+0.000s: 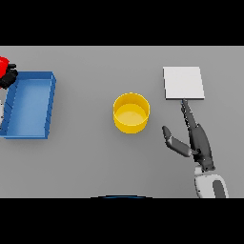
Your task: Pick up the red beaker and tilt it to pour out 1 green nut into yellow bowl. Pick up the yellow bowl and place it on the metallic measuring scale.
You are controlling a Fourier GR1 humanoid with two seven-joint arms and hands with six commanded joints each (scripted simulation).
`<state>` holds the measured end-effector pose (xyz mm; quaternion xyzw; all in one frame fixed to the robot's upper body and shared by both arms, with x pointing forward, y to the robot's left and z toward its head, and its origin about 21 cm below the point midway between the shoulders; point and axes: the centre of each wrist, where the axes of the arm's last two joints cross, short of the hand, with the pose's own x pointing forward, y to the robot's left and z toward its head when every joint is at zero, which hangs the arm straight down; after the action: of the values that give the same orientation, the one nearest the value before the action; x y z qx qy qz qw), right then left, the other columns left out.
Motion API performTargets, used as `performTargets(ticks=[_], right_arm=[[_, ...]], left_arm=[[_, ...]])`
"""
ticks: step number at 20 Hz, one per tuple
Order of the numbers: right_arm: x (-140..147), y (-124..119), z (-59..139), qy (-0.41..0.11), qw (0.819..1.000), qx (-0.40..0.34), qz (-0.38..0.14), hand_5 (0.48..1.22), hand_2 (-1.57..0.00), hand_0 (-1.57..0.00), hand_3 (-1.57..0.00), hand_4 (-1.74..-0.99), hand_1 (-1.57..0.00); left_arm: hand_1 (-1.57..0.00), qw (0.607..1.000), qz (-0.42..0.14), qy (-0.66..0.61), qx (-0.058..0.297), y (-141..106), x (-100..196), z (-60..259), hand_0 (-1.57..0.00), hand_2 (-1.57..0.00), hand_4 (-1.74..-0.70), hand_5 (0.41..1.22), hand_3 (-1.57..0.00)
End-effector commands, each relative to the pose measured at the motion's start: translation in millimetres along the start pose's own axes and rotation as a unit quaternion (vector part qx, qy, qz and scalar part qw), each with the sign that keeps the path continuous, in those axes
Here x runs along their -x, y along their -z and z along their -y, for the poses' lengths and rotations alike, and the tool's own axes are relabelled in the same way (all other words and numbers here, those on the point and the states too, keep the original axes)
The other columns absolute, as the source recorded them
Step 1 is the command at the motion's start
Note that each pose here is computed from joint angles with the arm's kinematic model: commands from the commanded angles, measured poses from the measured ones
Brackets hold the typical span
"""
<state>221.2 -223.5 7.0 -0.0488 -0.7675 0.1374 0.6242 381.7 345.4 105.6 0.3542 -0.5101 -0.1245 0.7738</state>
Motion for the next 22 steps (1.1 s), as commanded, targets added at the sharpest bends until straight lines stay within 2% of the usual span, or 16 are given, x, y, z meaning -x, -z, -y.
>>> performTargets(ticks=[1, 3, 4, 5, 6, 8, 9, 11, 15, 18, 19, 20, 22], right_arm=[[-3, 4, 1.1, -0.001, 1.000, 0.001, -0.001, 0.675, 0.00, 0.00, 0.00, -1.167, 0.00], [-2, 2, -0.2, 0.001, 1.000, 0.000, -0.002, 0.671, 0.00, 0.00, 0.00, -1.157, 0.00], [-1, 2, 2.4, 0.002, 1.000, -0.002, -0.005, 0.669, 0.00, 0.00, 0.00, -1.155, 0.00], [-3, 4, 1.2, 0.005, 1.000, -0.002, -0.001, 0.670, 0.00, 0.00, 0.00, -1.155, 0.00], [-2, 4, 4.7, 0.004, 1.000, -0.001, -0.004, 0.670, 0.00, 0.00, 0.00, -1.153, 0.00], [-2, 3, 4.0, 0.001, 1.000, -0.002, -0.008, 0.670, 0.00, 0.00, 0.00, -1.149, 0.00], [-1, 3, 2.5, 0.001, 1.000, -0.003, -0.006, 0.671, 0.00, 0.00, 0.00, -1.150, 0.00], [-2, 1, -0.2, 0.006, 1.000, -0.001, 0.001, 0.670, 0.00, 0.00, 0.00, -1.155, 0.00], [-4, 1, 2.9, -0.012, 1.000, 0.003, -0.004, 0.665, 0.00, 0.00, 0.00, -1.157, 0.00], [-5, -1, 2.1, -0.018, 1.000, 0.006, -0.008, 0.657, 0.00, 0.00, 0.00, -1.154, 0.00], [-4, 3, -1.6, -0.020, 1.000, 0.005, -0.019, 0.644, 0.00, 0.00, 0.00, -1.144, 0.00], [-5, 7, -3.0, -0.047, 0.998, 0.005, -0.037, 0.631, 0.00, 0.00, 0.00, -1.131, 0.00], [-9, 13, 2.8, -0.072, 0.997, -0.030, -0.006, 0.649, 0.00, 0.00, 0.00, -1.087, 0.00]], left_arm=[[-1.57, 1.000, -0.007, -0.003, 0.001, -3, 4, 5, -1.57, -1.57, -1.74, 1.050, -1.57], [-1.57, 1.000, -0.020, -0.012, 0.002, -10, 12, 10, -1.57, -1.57, -1.74, 0.925, -1.57], [-1.57, 0.999, -0.027, -0.016, 0.005, -12, 10, 9, -1.57, -1.57, -1.66, 0.868, -1.57], [-1.57, 0.999, -0.028, -0.014, 0.014, -14, 8, 8, -1.57, -1.53, -1.52, 0.818, -1.53], [-1.34, 0.999, -0.003, -0.005, 0.035, -18, 9, 2, -1.47, -1.28, -1.37, 0.774, -1.32], [-0.86, 0.997, 0.010, -0.012, 0.082, -23, 8, -2, -0.94, -0.82, -1.13, 0.705, -0.84], [-0.69, 0.995, 0.013, -0.023, 0.101, -24, 7, -7, -0.75, -0.65, -1.05, 0.683, -0.67], [-0.44, 0.993, 0.001, 0.017, 0.114, -22, 9, -9, -0.48, -0.42, -0.92, 0.651, -0.43], [-0.18, 0.990, -0.013, 0.070, 0.118, -21, 12, -2, -0.20, -0.17, -0.81, 0.627, -0.18], [-0.09, 0.992, 0.005, 0.070, 0.100, -20, 14, -6, -0.10, -0.09, -0.78, 0.631, -0.09], [-0.07, 0.992, 0.017, 0.065, 0.104, -21, 11, 0, -0.08, -0.07, -0.78, 0.631, -0.07], [-0.06, 0.993, 0.027, 0.055, 0.099, -21, 7, 0, -0.06, -0.06, -0.78, 0.633, -0.06], [-0.04, 0.994, 0.041, 0.032, 0.098, -22, 6, -1, -0.04, -0.03, -0.78, 0.644, -0.04]])
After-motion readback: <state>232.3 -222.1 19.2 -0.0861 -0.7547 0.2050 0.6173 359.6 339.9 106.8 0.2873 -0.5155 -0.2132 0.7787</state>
